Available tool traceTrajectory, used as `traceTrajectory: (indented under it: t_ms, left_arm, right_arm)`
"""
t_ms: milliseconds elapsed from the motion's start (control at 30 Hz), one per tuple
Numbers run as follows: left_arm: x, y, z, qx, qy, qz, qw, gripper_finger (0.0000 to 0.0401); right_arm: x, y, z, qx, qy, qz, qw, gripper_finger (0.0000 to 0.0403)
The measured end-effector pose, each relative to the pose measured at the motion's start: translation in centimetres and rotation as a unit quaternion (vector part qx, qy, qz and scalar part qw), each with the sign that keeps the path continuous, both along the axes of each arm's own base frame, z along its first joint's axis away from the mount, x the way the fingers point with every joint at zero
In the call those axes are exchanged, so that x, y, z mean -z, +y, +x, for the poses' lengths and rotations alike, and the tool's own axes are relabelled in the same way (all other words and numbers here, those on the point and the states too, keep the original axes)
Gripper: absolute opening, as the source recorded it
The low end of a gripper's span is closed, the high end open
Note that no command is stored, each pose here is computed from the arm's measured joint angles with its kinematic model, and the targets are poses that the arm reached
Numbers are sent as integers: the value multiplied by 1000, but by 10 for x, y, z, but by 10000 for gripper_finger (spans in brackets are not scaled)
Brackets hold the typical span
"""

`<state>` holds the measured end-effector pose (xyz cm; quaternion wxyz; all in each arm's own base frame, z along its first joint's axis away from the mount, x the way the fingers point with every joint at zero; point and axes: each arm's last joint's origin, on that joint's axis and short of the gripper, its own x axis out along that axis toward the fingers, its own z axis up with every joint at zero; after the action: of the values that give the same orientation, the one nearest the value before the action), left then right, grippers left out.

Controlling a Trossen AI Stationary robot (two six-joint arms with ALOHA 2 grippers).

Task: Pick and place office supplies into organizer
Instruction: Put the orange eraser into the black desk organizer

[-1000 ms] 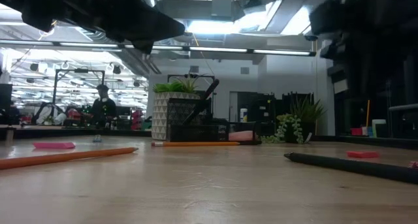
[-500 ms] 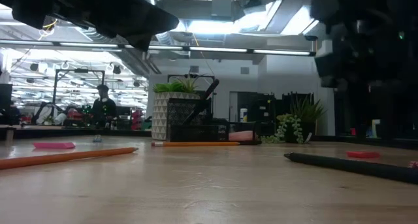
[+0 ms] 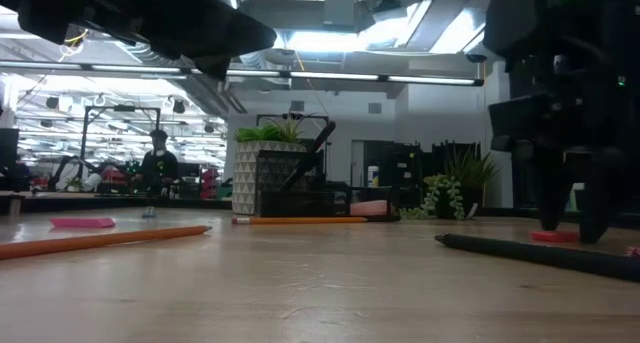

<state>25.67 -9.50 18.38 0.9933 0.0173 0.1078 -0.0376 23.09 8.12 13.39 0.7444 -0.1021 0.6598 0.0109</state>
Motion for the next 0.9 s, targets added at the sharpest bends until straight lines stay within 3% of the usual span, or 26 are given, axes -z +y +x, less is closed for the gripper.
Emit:
traceTrajectory:
  t_ms: [200, 467, 900]
  left_arm:
    - [0, 0, 0, -1, 0, 0, 1000, 3]
    - [0, 0, 0, -2, 0, -6, 1000, 3]
    - [0, 0, 0, -2, 0, -7, 1000, 1]
  right_arm:
    - [1, -3, 2, -16, -1, 8, 1000, 193]
    - [2, -8, 6, -6, 1, 59, 998, 190]
    - [2, -7, 8, 32, -6, 72, 997, 128]
